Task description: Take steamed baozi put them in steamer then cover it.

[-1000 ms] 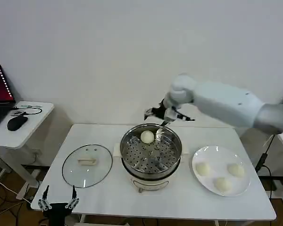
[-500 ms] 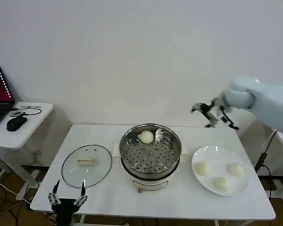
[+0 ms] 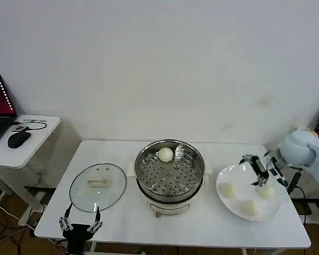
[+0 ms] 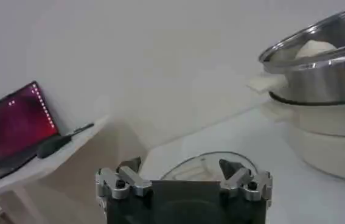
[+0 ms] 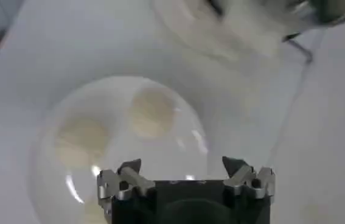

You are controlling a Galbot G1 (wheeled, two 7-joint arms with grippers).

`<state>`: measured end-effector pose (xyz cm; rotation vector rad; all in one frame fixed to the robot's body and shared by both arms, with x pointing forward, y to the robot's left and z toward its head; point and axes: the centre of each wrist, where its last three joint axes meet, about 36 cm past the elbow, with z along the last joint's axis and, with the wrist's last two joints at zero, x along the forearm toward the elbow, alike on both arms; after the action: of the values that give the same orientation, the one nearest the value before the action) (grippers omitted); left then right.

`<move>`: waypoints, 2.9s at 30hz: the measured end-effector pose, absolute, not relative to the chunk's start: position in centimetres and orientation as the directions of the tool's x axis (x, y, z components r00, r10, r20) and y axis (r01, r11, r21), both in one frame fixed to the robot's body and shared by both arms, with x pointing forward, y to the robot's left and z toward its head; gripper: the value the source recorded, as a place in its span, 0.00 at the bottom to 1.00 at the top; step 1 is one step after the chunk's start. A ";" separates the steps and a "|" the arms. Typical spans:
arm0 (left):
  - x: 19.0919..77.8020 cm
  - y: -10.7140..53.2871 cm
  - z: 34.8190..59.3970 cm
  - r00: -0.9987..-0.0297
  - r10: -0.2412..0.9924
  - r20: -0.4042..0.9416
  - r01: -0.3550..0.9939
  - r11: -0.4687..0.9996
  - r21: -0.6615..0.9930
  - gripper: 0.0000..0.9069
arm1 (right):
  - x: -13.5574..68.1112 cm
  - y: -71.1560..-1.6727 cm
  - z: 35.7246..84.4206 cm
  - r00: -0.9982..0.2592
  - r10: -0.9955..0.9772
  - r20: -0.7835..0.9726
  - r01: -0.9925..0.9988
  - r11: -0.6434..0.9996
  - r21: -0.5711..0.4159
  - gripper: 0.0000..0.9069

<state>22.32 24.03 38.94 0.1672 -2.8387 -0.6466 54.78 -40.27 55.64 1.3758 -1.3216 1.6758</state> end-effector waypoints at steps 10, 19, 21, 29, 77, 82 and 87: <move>22.1 24.1 38.6 -0.964 -0.173 0.204 -0.067 0.895 0.441 1.00 | 55.4 -39.9 51.1 -0.232 -0.132 0.964 -0.931 -0.258 -0.259 1.00; 22.0 24.5 38.5 -0.961 -0.184 0.207 -0.075 0.892 0.446 1.00 | 57.9 -38.1 48.2 -0.217 -0.149 0.965 -0.946 -0.213 -0.245 1.00; 22.0 24.5 38.4 -0.960 -0.186 0.210 -0.075 0.892 0.446 1.00 | 58.4 -37.5 47.7 -0.213 -0.149 0.966 -0.947 -0.210 -0.241 1.00; 22.1 24.6 38.3 -0.959 -0.190 0.211 -0.078 0.892 0.445 1.00 | 59.7 -35.7 45.9 -0.198 -0.135 0.971 -0.954 -0.200 -0.222 0.96; 22.3 24.4 38.8 -0.963 -0.185 0.194 -0.083 0.894 0.441 1.00 | 61.8 -27.9 67.1 -0.375 -0.265 0.889 -0.885 -0.185 -0.428 0.69; 22.2 24.6 38.9 -0.962 -0.196 0.190 -0.093 0.890 0.446 1.00 | 61.8 -22.6 67.9 -0.349 -0.314 0.883 -0.889 -0.188 -0.418 0.69; 22.4 24.6 39.3 -0.963 -0.204 0.177 -0.107 0.889 0.445 1.00 | 62.0 -17.3 67.5 -0.315 -0.334 0.889 -0.903 -0.182 -0.388 0.69</move>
<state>22.37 24.57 39.33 0.2366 -2.8377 -0.6500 62.00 -17.31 67.54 1.4322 -1.5940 1.5197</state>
